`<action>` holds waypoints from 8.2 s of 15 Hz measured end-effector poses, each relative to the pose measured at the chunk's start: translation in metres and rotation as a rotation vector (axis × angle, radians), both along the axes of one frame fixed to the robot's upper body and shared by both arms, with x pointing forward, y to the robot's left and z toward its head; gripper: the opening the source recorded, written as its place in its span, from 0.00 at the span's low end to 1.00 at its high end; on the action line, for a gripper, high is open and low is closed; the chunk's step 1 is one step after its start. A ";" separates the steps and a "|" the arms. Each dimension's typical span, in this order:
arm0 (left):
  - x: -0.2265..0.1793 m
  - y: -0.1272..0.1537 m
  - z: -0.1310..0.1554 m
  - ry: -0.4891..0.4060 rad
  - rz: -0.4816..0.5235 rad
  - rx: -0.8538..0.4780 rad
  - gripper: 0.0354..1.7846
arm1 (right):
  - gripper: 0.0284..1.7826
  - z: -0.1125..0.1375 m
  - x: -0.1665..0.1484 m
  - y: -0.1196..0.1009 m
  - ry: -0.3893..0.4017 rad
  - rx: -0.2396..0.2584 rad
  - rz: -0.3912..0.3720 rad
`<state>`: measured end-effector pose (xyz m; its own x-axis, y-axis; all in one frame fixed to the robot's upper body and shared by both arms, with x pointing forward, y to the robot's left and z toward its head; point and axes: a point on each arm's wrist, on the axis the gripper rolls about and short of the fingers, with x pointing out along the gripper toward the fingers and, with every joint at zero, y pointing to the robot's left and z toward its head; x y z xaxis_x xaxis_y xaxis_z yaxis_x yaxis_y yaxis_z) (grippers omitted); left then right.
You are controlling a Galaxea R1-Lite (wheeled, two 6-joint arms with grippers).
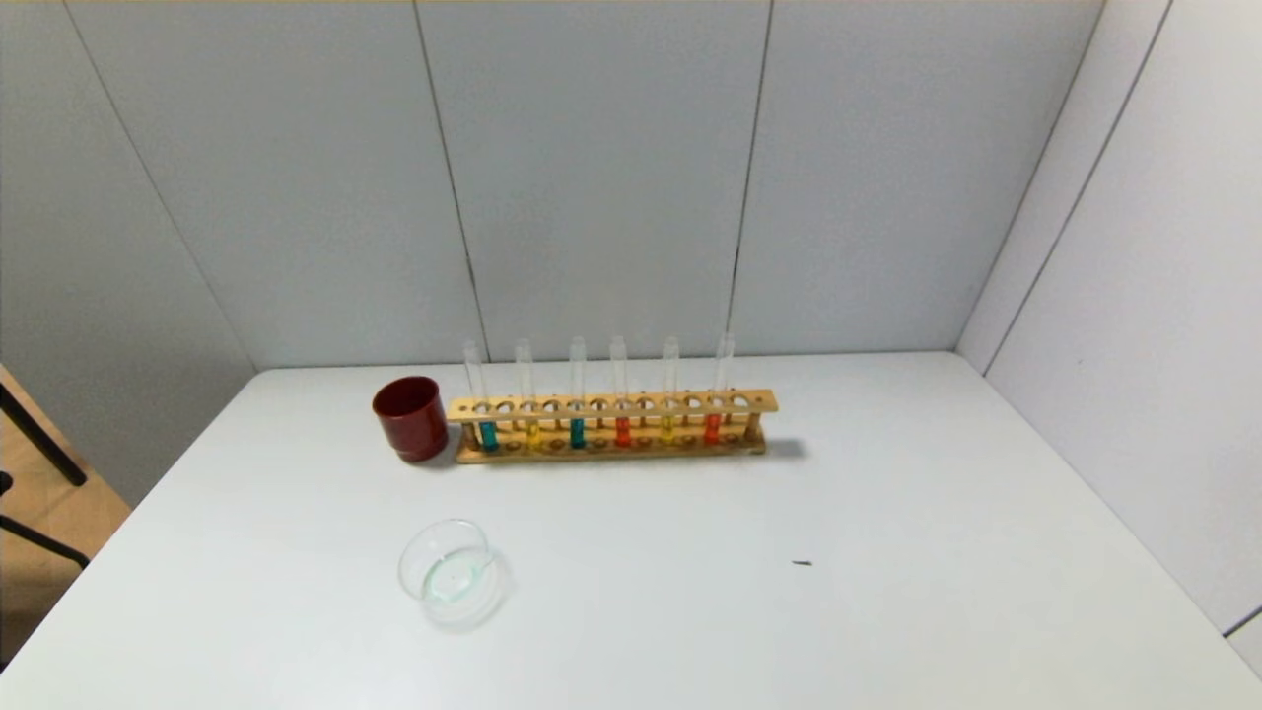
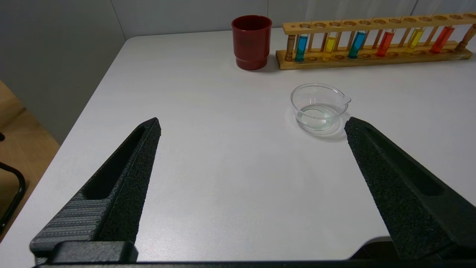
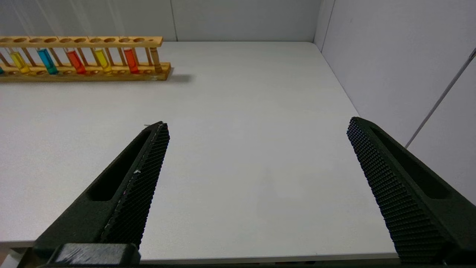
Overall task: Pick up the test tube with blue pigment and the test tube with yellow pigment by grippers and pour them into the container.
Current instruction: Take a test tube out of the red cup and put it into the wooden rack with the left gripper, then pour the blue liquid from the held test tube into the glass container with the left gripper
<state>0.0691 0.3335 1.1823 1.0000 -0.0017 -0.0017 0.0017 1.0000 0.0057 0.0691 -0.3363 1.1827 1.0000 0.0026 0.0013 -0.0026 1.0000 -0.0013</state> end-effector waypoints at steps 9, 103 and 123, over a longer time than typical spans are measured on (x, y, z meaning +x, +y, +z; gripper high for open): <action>0.000 0.000 0.000 0.003 0.001 0.003 0.98 | 0.98 0.000 0.000 0.000 0.000 0.000 0.000; 0.379 -0.074 0.133 0.150 -0.283 0.076 0.16 | 0.98 0.000 0.000 0.000 0.000 0.000 0.000; 0.216 -0.027 0.089 0.369 -0.315 0.264 0.16 | 0.98 0.000 0.000 0.000 0.000 0.000 0.000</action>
<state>0.2850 0.3067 1.2717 0.8842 -0.2532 -0.3925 0.3503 0.9154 0.1985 0.0691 -0.3363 1.1826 1.0000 0.0026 0.0013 -0.0026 1.0000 -0.0013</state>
